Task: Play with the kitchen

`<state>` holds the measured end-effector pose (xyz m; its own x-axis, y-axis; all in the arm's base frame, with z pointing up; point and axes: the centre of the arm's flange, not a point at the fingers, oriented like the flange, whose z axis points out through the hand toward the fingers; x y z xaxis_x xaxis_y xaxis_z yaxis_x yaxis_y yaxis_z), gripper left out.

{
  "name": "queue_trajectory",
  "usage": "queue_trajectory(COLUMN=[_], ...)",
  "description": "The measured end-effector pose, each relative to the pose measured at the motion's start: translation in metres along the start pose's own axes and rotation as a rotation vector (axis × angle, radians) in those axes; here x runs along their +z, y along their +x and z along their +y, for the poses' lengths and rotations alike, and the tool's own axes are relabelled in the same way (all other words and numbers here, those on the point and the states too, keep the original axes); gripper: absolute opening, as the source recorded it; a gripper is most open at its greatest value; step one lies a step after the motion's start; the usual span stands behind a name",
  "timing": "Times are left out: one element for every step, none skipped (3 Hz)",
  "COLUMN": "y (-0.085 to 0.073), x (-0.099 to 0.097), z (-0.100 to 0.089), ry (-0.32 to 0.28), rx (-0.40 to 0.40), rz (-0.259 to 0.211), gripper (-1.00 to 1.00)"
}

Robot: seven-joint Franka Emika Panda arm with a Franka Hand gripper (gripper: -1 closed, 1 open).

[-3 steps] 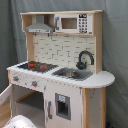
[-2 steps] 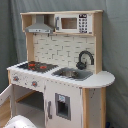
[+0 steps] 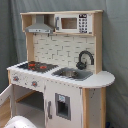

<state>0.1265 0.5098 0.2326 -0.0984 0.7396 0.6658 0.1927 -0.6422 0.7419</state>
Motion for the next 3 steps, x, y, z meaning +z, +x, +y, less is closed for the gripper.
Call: queue_trajectory(y=[-0.022,-0.058,-0.08], x=[0.018,0.038,0.068], z=[0.027,0.06,0.077], ry=[-0.061,-0.134,-0.165], rx=[0.07,0.084,0.028], rz=[-0.071,-0.149,-0.234], gripper=[1.0,1.0,1.0])
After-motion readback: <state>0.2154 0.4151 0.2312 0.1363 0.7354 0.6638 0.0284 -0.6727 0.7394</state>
